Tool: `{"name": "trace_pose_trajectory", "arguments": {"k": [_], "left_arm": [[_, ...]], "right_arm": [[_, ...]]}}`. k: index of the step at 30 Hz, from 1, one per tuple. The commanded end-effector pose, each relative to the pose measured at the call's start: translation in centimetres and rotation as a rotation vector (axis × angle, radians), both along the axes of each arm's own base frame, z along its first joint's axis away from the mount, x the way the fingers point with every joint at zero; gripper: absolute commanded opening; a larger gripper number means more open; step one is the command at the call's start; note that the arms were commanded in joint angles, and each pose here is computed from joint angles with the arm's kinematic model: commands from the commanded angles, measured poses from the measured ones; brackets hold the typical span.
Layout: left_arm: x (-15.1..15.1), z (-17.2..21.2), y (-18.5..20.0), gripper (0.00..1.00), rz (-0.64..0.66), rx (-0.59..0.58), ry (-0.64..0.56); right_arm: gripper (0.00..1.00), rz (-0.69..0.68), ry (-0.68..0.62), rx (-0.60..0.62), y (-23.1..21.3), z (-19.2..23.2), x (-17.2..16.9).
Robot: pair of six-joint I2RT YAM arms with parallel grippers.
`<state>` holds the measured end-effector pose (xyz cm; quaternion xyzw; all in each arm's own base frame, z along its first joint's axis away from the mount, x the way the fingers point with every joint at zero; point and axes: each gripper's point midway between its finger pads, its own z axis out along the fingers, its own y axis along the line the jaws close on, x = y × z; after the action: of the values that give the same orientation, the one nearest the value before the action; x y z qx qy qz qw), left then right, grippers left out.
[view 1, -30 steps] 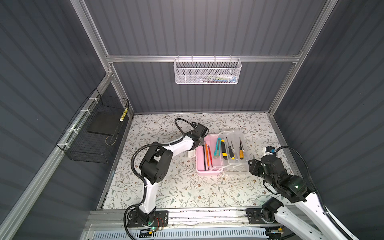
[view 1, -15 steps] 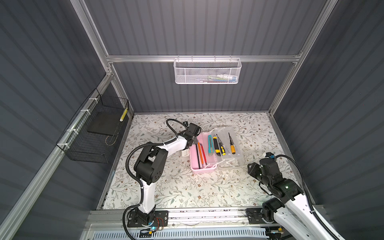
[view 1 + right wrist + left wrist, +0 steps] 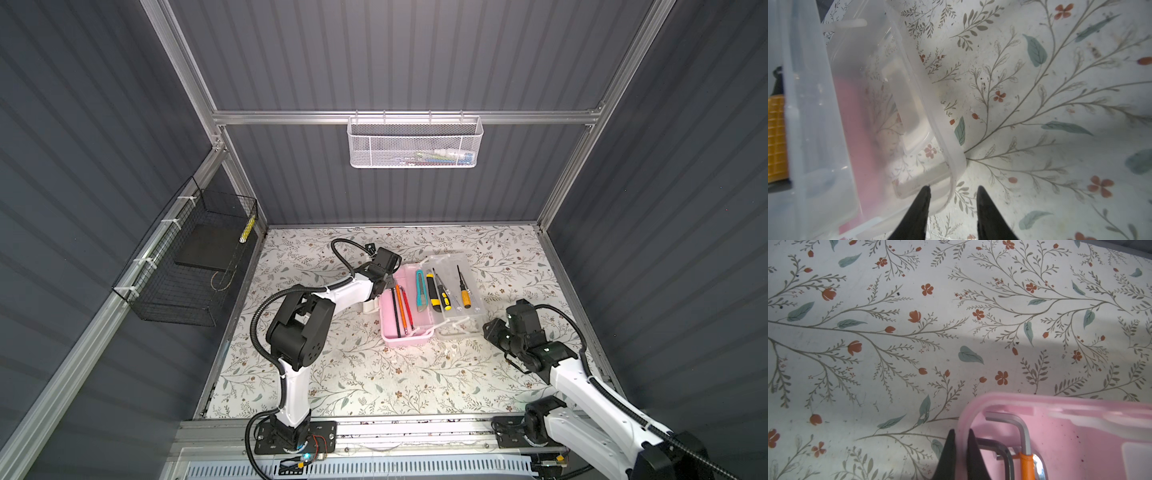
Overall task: Pack the tool kit
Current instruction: 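Grasp the clear lid edge with the right gripper and raise it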
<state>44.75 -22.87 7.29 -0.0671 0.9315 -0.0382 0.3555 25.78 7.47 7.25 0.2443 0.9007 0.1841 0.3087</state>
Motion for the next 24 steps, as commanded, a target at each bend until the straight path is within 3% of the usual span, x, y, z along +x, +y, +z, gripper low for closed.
{"name": "trace_pose_trajectory", "arguments": {"k": [1,6,14,18,24], "left_arm": [[-1.1,-1.7,-0.4,0.0,-0.024,-0.026,0.058],[-1.1,-1.7,-0.6,0.0,-0.032,-0.031,0.058],[-1.2,-1.5,-1.0,0.0,-0.045,-0.05,0.056],[-1.2,-1.4,-1.2,0.0,-0.055,-0.063,0.056],[-1.7,-0.9,-2.7,0.0,-0.104,-0.096,0.057]], "right_arm": [[0.37,0.025,-0.028,0.015,0.6,-0.2,1.1],[0.33,0.03,0.001,0.022,1.0,-1.7,1.8],[0.14,0.03,0.029,0.025,1.1,-3.2,1.8],[0.0,0.028,0.02,0.017,0.9,-3.0,1.8],[0.0,0.024,-0.034,-0.031,0.2,-0.5,2.0]]}}
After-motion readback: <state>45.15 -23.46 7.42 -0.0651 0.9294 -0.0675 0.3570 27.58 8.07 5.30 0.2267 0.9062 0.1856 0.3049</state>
